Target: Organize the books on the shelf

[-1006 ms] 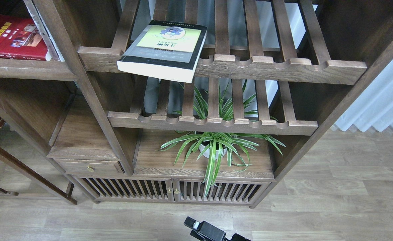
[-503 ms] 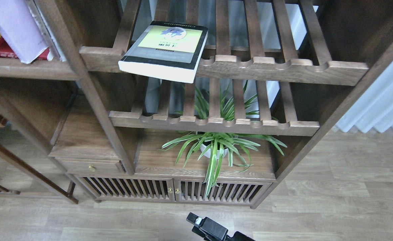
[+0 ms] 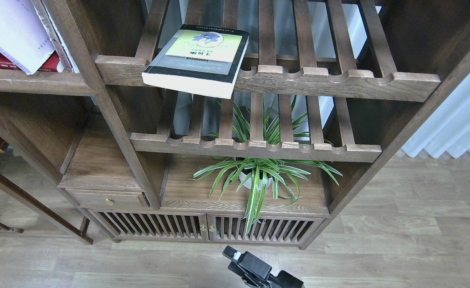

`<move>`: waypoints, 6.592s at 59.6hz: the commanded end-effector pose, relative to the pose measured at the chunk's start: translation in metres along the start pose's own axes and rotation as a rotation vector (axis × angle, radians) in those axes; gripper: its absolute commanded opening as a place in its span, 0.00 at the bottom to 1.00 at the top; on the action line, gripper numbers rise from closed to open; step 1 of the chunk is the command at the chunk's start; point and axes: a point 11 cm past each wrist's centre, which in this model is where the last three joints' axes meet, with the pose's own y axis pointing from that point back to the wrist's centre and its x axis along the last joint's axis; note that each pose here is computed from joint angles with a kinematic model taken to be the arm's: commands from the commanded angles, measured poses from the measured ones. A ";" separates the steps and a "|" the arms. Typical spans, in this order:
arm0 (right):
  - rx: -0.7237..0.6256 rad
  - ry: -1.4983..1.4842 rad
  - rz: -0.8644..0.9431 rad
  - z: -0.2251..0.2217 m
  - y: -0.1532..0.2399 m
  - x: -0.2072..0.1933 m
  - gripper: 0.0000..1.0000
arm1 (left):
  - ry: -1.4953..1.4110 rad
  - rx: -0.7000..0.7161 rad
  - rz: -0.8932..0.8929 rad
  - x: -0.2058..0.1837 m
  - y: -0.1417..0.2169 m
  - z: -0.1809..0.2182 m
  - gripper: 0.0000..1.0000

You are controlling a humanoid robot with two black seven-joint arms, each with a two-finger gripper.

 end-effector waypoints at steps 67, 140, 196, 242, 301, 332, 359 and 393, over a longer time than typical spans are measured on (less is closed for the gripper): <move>-0.010 0.352 -0.409 -0.025 -0.112 -0.196 0.94 | 0.196 0.103 0.245 0.057 0.090 -0.059 1.00; 0.145 0.452 -0.230 -0.084 -0.149 -0.243 0.50 | 0.157 0.123 0.224 0.054 0.083 -0.049 1.00; -0.100 0.312 -0.419 -0.035 -0.033 -0.154 0.03 | 0.489 0.279 0.167 0.026 0.089 -0.143 1.00; -0.386 0.329 -0.035 -0.021 0.027 -0.043 0.05 | 0.840 0.544 0.002 -0.084 0.086 -0.265 1.00; -0.449 0.272 -0.053 0.025 0.028 -0.035 0.83 | 0.816 0.677 -0.045 -0.106 0.090 -0.287 0.06; -0.399 0.266 0.054 0.007 0.036 -0.003 1.00 | 0.356 0.251 -0.138 -0.064 0.054 -0.054 0.05; -0.397 0.254 0.074 0.009 0.039 0.003 1.00 | -0.206 0.035 -0.246 -0.090 0.015 0.111 0.05; -0.393 0.213 0.096 0.021 0.050 0.011 1.00 | -0.746 -0.158 -0.201 -0.137 -0.119 0.177 0.05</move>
